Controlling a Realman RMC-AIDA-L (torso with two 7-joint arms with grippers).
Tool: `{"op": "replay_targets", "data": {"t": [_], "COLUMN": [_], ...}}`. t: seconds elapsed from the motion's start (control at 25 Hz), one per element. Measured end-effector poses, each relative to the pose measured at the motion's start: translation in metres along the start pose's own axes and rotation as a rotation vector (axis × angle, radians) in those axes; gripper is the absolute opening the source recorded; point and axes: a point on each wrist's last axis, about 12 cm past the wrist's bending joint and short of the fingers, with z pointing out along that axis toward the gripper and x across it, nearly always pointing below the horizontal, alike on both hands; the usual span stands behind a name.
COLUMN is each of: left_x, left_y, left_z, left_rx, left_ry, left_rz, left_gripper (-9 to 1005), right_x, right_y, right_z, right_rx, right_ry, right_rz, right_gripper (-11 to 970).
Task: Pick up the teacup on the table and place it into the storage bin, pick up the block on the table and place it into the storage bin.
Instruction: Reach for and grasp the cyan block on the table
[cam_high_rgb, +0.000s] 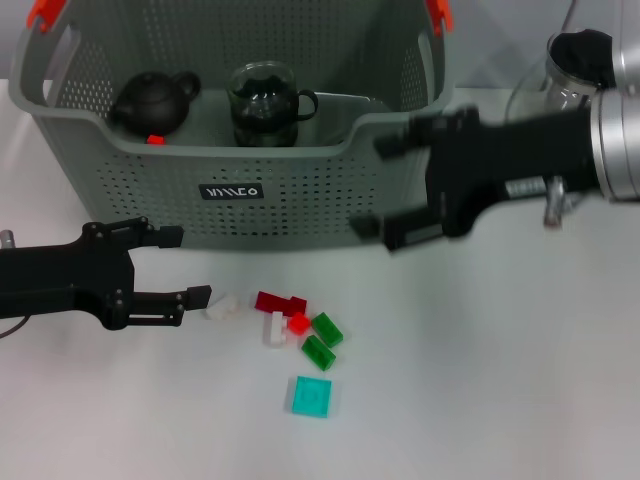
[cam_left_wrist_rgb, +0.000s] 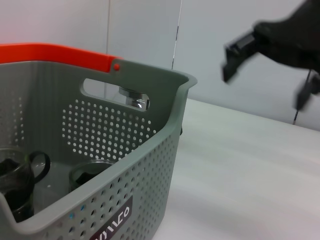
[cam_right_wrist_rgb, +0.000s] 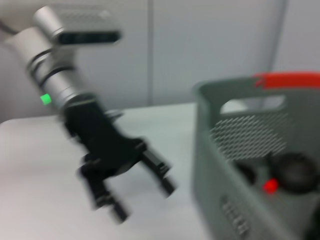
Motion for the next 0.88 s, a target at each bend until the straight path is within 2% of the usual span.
{"op": "replay_targets", "data": {"t": [0.24, 0.48, 0.72, 0.88], "left_x": [0.0, 0.003, 0.004, 0.005], "left_y": [0.0, -0.001, -0.002, -0.002], "left_z": [0.0, -0.001, 0.0, 0.0], "left_rx": [-0.001, -0.007, -0.007, -0.006], "left_ry": [0.0, 0.002, -0.001, -0.002], "left_rz": [0.0, 0.006, 0.012, 0.017], "left_gripper": [887, 886, 886, 886], "right_x": [0.003, -0.003, -0.01, -0.011], "right_y": [0.019, 0.033, 0.037, 0.037], "right_z": [0.013, 0.049, 0.088, 0.108], "right_rx": [-0.152, -0.248, -0.299, -0.296], "right_ry": [0.16, 0.355, 0.49, 0.527], "right_rz": [0.085, 0.097, 0.084, 0.062], "right_gripper": [928, 928, 928, 927]}}
